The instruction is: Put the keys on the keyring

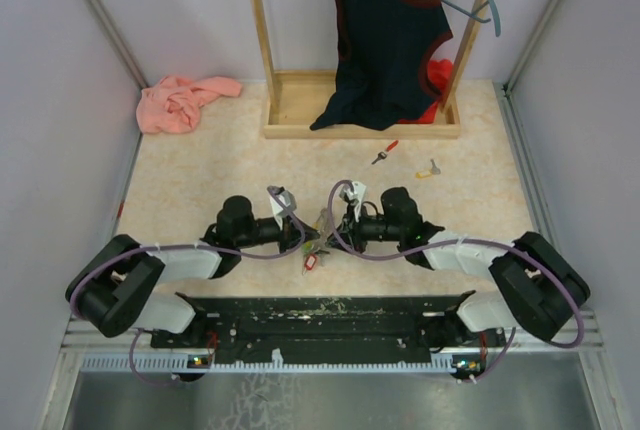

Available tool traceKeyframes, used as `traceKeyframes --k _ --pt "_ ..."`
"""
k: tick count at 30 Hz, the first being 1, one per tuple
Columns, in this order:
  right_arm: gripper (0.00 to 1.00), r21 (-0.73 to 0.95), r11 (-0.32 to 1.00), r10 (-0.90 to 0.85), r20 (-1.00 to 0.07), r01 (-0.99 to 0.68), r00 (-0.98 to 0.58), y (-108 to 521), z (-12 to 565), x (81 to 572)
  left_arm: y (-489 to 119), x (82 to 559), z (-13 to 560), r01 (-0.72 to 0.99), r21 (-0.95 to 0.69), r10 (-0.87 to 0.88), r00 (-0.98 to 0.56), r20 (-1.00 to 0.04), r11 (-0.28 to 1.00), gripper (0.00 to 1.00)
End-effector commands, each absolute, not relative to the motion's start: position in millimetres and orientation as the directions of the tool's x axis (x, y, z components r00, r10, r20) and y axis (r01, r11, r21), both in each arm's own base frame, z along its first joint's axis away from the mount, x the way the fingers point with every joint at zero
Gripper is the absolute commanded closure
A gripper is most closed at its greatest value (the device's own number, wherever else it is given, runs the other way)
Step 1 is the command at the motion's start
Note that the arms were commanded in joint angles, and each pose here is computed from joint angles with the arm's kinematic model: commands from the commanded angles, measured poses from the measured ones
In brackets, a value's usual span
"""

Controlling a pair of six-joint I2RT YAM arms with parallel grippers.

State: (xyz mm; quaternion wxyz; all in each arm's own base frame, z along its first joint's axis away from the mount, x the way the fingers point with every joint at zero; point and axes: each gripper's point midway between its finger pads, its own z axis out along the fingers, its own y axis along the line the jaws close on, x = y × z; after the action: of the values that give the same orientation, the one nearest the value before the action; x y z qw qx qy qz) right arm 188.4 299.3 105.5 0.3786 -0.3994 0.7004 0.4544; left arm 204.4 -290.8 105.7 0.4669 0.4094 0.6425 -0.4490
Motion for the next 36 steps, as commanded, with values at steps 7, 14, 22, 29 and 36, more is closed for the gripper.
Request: traceKeyframes --k 7,14,22,29,36 --pt "0.79 0.353 0.272 -0.082 -0.918 -0.895 -0.387 315.9 123.7 200.5 -294.2 205.8 121.1 0.933 -0.243 0.014 -0.255 -0.967 0.265 0.99" --pt "0.79 0.359 0.258 -0.072 -0.918 -0.897 -0.389 321.5 124.3 199.1 -295.0 209.8 122.6 0.921 -0.268 -0.006 -0.278 -0.961 0.284 0.99" --pt "0.8 0.346 0.286 -0.013 -0.931 -0.894 -0.364 324.2 132.3 209.4 -296.8 207.0 127.1 0.912 -0.307 -0.037 -0.309 -0.95 0.271 0.99" --pt "1.0 0.312 0.267 0.011 -0.947 -0.912 -0.321 328.3 144.3 212.8 -294.4 205.5 123.2 0.897 -0.337 -0.047 -0.338 -0.94 0.285 0.93" --pt "1.0 0.266 0.265 -0.014 -0.96 -0.927 -0.28 326.2 145.3 212.3 -287.9 216.0 118.9 0.858 -0.361 -0.062 -0.364 -0.929 0.366 0.74"
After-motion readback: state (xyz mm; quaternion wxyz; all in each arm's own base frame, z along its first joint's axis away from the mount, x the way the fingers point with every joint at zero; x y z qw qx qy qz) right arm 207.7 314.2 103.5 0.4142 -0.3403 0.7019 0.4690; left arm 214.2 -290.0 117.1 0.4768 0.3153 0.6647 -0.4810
